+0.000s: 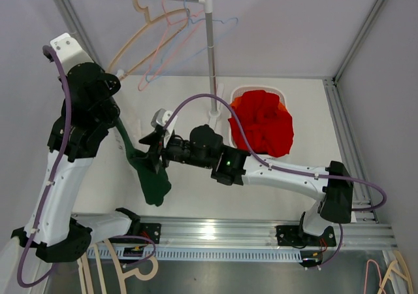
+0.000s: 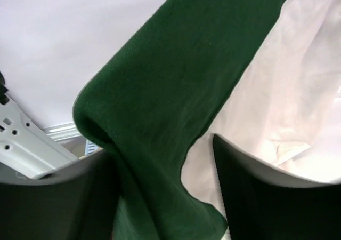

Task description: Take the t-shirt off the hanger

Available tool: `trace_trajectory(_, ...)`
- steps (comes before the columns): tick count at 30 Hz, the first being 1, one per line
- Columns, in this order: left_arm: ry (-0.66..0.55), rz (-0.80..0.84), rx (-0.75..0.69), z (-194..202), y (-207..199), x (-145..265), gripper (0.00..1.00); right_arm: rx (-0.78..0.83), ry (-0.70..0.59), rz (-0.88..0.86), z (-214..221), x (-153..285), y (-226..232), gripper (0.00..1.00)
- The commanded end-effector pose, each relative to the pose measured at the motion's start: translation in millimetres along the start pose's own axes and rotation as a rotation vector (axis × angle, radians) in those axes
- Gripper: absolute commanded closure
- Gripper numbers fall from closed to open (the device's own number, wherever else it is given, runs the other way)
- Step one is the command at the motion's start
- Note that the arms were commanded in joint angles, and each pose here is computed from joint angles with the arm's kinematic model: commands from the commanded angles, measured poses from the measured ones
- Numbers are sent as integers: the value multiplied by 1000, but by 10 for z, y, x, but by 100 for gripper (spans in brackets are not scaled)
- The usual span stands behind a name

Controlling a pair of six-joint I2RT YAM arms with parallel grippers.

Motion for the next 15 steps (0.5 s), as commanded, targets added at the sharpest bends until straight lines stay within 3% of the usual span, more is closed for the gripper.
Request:
trace_trajectory(1, -70, 17, 108, -217, 28, 59, 99, 10, -90, 47, -243, -61, 1, 40)
trace_trajectory(2, -72, 13, 89, -212, 23, 49, 99, 8, -78, 49, -216, -55, 4, 48)
trace_trajectory(4, -91, 5, 94, -253, 12, 33, 99, -8, -64, 55, -186, -44, 19, 82)
trace_trajectory(5, -93, 5, 79, -245, 4, 22, 99, -14, -56, 54, -176, -27, 34, 84)
trace_trajectory(7, -105, 5, 82, -244, -43, -10, 99, -21, -41, 54, -146, 10, 78, 100)
trace_trajectory(15, -19, 28, 77, 114, -242, -328, 99, -10, -36, 44, -256, 283, 253, 100)
Point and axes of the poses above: each gripper's point midway between its finger pads, its own x axis back along the fingers, its own y axis along the line the jaws close on, z = x × y, the point moved 6 cm from there along x, back along the fingers, and after that the axes turned 3 degrees about -x, right-handed, at the moved point
